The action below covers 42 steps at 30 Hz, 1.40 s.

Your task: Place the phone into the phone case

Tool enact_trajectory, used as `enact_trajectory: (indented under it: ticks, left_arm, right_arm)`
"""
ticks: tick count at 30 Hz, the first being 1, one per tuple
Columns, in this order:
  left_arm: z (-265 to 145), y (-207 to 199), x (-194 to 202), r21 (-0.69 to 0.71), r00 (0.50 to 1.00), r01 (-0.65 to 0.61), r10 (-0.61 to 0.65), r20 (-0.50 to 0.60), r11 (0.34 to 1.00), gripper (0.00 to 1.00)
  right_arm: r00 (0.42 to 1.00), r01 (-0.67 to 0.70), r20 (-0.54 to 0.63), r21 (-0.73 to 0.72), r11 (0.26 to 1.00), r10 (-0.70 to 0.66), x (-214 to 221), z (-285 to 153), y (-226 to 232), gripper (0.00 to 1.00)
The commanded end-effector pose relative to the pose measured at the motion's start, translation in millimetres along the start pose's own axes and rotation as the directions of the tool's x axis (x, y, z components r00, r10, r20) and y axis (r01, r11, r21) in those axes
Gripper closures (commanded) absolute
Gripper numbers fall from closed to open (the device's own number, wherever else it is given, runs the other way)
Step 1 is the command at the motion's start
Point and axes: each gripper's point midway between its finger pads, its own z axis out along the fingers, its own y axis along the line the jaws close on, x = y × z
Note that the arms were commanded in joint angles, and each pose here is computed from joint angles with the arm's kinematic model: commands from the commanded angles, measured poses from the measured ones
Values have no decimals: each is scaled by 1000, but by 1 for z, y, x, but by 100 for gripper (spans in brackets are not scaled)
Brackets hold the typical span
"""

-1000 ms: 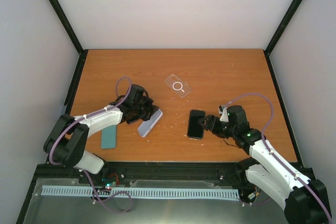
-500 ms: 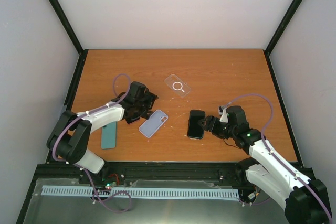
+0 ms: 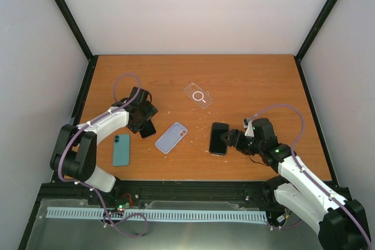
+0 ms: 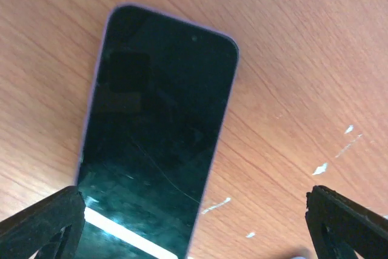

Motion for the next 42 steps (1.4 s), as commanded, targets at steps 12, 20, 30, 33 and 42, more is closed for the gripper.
enact_trajectory:
  ticks: [12, 20, 30, 33, 42]
  left_arm:
    - [11, 8, -12, -101, 931, -366, 364, -33, 925, 1]
    - [29, 17, -9, -132, 921, -388, 382, -73, 912, 1]
    - [44, 26, -9, -166, 920, -392, 380, -99, 905, 4]
    - [48, 32, -10, -182, 922, -387, 374, -104, 904, 5]
    - [56, 38, -8, -188, 922, -386, 369, -121, 903, 12]
  right_arm:
    - [1000, 8, 9, -3, 1000, -7, 0, 2, 1, 29]
    - [1000, 9, 13, -5, 1000, -9, 0, 1, 2, 29]
    - [1000, 7, 12, -1, 1000, -7, 1, 3, -1, 29]
    - [1000, 11, 11, 0, 1000, -11, 0, 3, 0, 29]
    - [1000, 1, 7, -1, 1000, -1, 1, 5, -1, 29]
